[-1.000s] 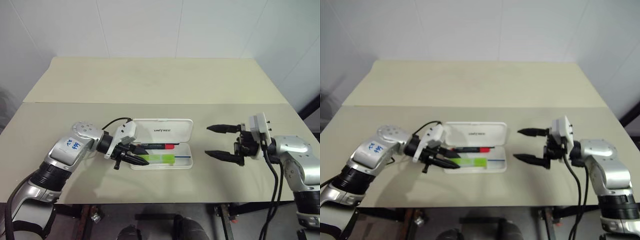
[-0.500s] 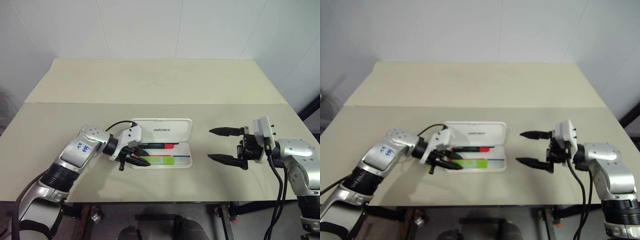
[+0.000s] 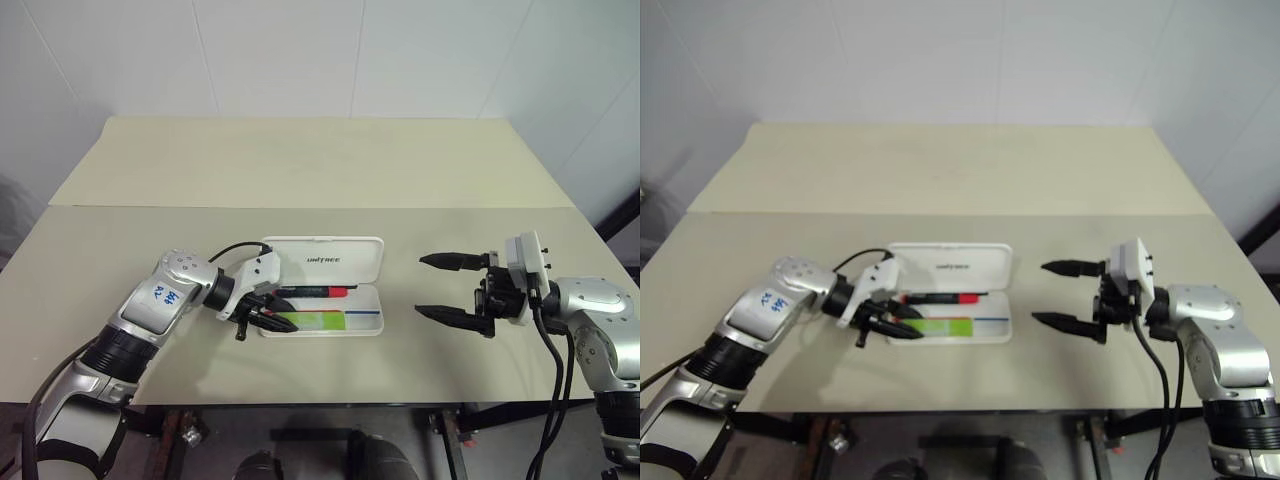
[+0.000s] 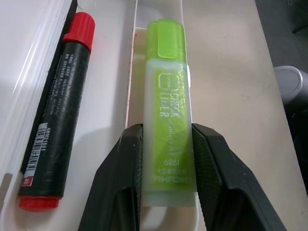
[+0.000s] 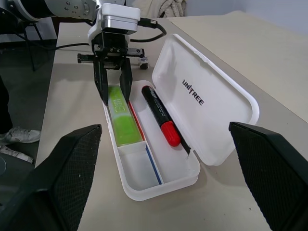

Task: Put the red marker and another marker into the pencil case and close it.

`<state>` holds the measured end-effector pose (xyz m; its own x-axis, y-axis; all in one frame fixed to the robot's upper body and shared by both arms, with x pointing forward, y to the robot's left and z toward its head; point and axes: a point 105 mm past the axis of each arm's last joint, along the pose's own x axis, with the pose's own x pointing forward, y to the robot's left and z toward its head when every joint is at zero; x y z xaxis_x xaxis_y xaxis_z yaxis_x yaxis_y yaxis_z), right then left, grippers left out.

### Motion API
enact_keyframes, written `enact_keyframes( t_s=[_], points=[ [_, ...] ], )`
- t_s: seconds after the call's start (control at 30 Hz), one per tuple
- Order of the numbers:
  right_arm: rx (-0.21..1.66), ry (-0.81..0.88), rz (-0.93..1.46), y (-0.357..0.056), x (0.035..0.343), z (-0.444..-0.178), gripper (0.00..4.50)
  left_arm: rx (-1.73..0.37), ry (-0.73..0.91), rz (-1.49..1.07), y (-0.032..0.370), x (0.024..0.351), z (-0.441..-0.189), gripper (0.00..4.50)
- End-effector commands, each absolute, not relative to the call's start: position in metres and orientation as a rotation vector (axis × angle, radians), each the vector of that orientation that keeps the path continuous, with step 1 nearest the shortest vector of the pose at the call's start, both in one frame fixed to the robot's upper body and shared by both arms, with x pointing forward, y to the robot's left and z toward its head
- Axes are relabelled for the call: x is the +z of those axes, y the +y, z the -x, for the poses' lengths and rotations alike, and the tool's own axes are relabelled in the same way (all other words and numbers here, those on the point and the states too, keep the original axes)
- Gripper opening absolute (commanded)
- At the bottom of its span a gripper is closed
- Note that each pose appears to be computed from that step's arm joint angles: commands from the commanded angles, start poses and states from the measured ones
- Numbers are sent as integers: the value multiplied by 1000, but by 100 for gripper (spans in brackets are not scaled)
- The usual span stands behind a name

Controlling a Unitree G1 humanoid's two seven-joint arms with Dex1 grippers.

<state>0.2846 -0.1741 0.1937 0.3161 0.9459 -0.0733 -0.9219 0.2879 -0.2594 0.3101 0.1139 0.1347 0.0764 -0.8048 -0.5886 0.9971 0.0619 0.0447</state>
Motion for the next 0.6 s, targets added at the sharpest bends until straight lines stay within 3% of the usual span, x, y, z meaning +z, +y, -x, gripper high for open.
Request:
enact_keyframes(
  t_s=[0.03, 0.23, 0.4, 0.6],
  points=[
    [1234, -147, 315, -177, 206, -284, 450, -1430, 418, -541, 113, 147, -315, 242],
    [1230, -150, 317, -176, 207, -285, 450, -1424, 414, -546, 113, 147, -317, 432],
    [1237, -152, 315, -175, 208, -285, 450, -1441, 383, -556, 110, 152, -310, 443],
    [1269, -140, 299, -170, 205, -282, 450, -1474, 268, -427, 106, 174, -277, 443]
  ],
)
